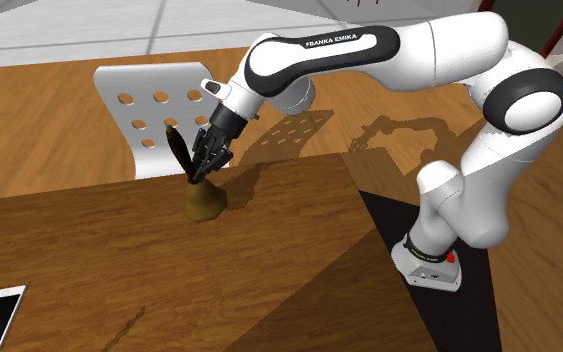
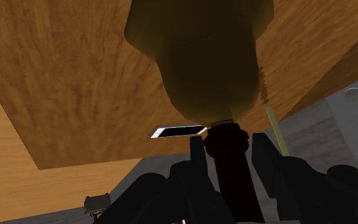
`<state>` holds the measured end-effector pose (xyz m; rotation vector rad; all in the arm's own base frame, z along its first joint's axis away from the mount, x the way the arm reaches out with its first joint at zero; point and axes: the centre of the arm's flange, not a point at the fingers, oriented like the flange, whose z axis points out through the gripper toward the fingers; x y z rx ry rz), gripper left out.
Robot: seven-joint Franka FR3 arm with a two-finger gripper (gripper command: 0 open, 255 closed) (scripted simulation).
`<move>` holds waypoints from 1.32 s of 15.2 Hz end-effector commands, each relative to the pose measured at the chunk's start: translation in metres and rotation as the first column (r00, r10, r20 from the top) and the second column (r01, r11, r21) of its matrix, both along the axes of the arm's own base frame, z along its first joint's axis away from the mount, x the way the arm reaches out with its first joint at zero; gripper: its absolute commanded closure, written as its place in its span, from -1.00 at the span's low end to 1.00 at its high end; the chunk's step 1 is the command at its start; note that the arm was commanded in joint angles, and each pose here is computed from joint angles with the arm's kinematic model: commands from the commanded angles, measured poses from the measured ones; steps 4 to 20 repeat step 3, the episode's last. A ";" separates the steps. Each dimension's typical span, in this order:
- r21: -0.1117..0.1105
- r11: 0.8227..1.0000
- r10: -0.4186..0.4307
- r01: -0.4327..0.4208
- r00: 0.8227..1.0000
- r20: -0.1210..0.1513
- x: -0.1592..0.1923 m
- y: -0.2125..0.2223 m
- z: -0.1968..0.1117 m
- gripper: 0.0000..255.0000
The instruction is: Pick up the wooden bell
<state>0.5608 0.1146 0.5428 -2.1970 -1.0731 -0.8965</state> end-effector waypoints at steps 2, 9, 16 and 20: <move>0.000 1.000 0.000 0.000 1.000 0.000 0.001 0.000 0.013 1.00; 0.000 1.000 0.000 0.000 1.000 0.000 0.000 0.000 0.013 1.00; 0.000 1.000 0.000 0.000 1.000 0.000 0.000 0.000 0.013 1.00; 0.000 1.000 0.000 0.000 1.000 0.000 0.000 0.000 0.013 1.00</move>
